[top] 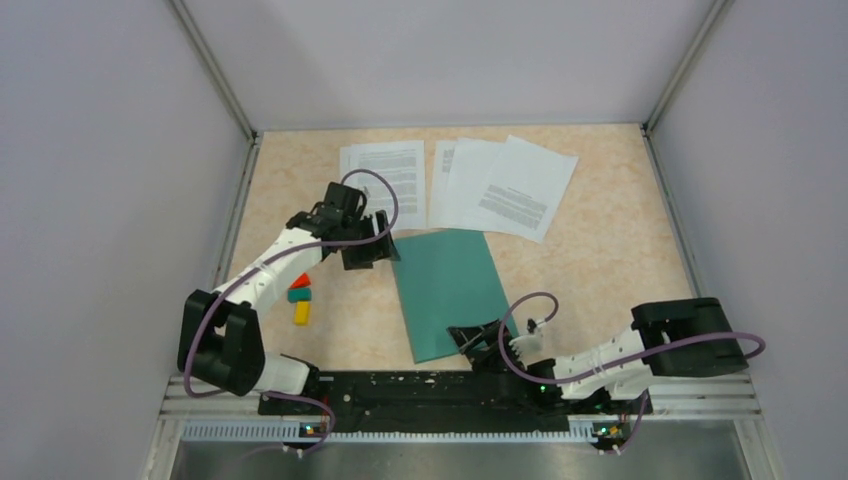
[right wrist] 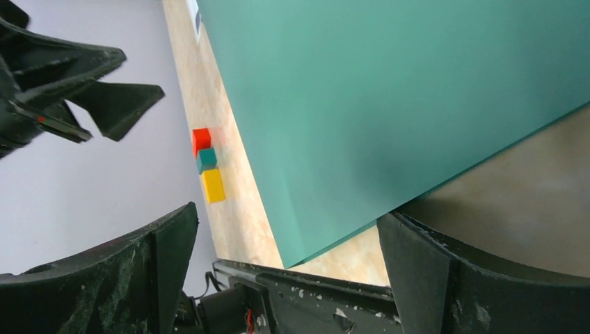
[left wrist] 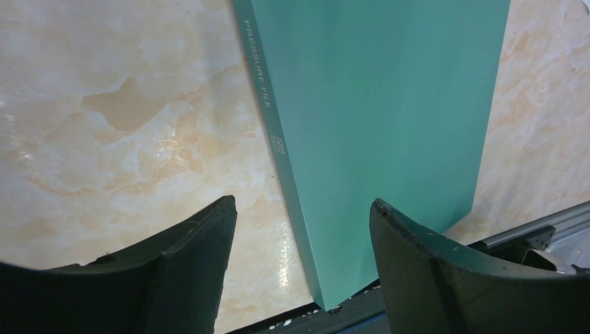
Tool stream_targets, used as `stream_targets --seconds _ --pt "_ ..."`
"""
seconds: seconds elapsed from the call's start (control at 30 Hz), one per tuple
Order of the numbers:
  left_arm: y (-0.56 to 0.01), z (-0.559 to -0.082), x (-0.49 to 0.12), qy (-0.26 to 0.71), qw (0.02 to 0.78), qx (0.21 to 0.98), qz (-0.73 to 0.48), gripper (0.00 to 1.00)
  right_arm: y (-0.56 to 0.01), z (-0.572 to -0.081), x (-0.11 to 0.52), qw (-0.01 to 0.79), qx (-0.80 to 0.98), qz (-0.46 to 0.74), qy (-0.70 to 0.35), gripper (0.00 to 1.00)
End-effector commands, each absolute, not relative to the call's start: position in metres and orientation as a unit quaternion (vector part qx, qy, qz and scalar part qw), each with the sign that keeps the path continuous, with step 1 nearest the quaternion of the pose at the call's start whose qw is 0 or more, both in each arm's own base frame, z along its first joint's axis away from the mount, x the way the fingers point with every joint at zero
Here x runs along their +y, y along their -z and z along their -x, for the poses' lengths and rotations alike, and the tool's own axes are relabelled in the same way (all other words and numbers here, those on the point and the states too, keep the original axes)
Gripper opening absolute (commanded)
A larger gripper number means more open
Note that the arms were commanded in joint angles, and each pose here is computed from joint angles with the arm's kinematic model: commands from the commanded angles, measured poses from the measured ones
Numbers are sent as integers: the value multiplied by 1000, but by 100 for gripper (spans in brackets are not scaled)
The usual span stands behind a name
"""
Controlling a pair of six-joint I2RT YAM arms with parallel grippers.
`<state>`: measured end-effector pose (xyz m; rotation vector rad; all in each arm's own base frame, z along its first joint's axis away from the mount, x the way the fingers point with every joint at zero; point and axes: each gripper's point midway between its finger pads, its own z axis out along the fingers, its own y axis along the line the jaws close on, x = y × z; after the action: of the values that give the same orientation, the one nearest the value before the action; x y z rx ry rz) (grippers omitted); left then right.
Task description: Put the files into the folder
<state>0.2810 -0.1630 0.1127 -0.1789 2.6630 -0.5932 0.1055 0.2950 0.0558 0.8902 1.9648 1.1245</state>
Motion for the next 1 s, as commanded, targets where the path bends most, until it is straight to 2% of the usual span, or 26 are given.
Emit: stream_targets --seconds 0.0,0.33,0.8,0.97 --pt "-104 -281 -174 245 196 946 76 74 -80 -114 290 335 689 -403 -501 98" --pt "-82 -274 -190 287 156 941 89 58 -84 -117 287 340 669 -408 -519 94" --pt "-57 -265 -194 295 119 942 104 36 -70 -122 287 341 647 -431 -528 87" --pt "-54 -262 -195 297 113 943 103 32 -74 -125 291 353 633 -421 -546 79"
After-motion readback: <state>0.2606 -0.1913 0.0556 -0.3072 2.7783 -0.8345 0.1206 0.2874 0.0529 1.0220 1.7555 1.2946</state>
